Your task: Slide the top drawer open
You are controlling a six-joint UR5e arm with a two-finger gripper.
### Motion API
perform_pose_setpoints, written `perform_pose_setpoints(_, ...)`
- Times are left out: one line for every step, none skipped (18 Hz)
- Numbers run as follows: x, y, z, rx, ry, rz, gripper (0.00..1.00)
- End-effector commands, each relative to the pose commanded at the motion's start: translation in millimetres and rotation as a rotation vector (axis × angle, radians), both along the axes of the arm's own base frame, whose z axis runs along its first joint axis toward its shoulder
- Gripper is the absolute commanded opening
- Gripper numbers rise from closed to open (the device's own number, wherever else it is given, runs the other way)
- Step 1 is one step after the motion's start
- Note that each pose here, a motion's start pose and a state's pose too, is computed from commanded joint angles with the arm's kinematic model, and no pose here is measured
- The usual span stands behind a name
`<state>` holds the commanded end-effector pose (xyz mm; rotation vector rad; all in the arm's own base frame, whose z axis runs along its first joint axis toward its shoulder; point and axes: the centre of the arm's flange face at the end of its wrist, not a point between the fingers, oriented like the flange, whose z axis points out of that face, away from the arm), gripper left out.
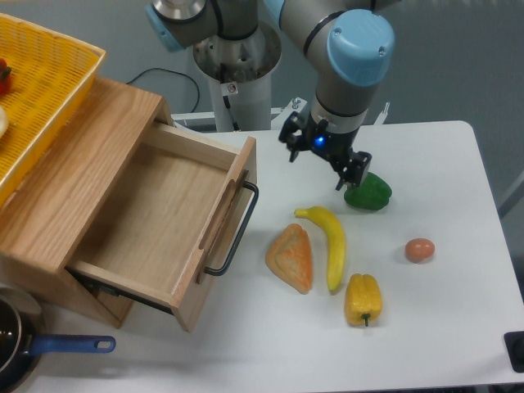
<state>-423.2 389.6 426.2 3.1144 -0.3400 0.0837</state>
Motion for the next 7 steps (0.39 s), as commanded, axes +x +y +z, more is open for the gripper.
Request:
perform_pose_setpoints(-1.5,-1.1,0.9,0.002,0.003,0.002,1.0)
perform_pose_setpoints(-4.5,-2.2,3.2,0.009,0.013,0.0,1.0)
perform_pose_setpoints(-5.8,-1.5,4.1,0.017,0.026,-0.006,1.0)
perform_pose_setpoints(-7.8,-0.5,2.0,0.02,0.031,-0.009,1.0)
perform_pose_setpoints(-8.4,0.8,0.3,0.021,0.034,-0.011,1.0)
perform_pose_setpoints(-8.9,1.1,-0.4,0.021,0.034,-0.009,1.0)
perform_pose_setpoints(-9.2,1.3,-1.3,0.021,0.033,-0.011,1.0)
